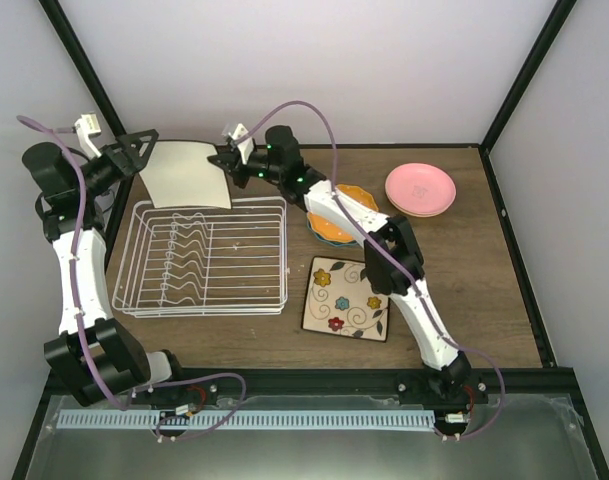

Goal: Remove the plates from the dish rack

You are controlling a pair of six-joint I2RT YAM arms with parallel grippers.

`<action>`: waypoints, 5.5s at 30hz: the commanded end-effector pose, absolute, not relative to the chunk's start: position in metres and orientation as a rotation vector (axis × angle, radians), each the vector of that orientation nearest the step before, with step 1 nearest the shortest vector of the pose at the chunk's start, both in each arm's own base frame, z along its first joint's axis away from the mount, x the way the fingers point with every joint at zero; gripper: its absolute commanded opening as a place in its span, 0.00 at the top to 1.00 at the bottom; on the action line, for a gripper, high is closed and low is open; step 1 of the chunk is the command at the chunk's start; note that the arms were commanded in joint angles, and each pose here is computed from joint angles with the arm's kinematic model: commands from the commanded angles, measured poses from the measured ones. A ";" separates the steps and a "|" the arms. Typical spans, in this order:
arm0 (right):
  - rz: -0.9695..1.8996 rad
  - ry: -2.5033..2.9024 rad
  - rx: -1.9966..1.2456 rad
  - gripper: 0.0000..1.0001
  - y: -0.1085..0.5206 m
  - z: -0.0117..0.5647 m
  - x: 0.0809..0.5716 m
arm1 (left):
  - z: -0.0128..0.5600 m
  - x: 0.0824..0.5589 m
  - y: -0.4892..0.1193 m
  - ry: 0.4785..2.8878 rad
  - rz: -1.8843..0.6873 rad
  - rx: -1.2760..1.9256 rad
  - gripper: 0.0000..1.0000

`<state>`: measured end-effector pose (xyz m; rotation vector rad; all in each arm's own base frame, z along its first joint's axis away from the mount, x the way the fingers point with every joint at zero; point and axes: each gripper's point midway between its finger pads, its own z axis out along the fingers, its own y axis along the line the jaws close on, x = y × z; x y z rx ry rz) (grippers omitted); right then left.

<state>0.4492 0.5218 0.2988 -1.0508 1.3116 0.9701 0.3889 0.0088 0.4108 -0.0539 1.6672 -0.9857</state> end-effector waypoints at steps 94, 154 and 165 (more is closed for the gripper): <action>1.205 2.823 0.197 0.77 0.109 0.079 0.260 | 0.428 0.382 -0.002 1.626 -1.006 0.014 0.00; 0.599 2.577 0.336 0.00 0.039 0.146 0.400 | 0.411 0.382 0.001 1.676 -0.959 0.000 0.00; 0.641 2.437 0.318 0.00 0.042 0.188 0.415 | 0.405 0.384 0.002 1.685 -0.960 -0.017 0.00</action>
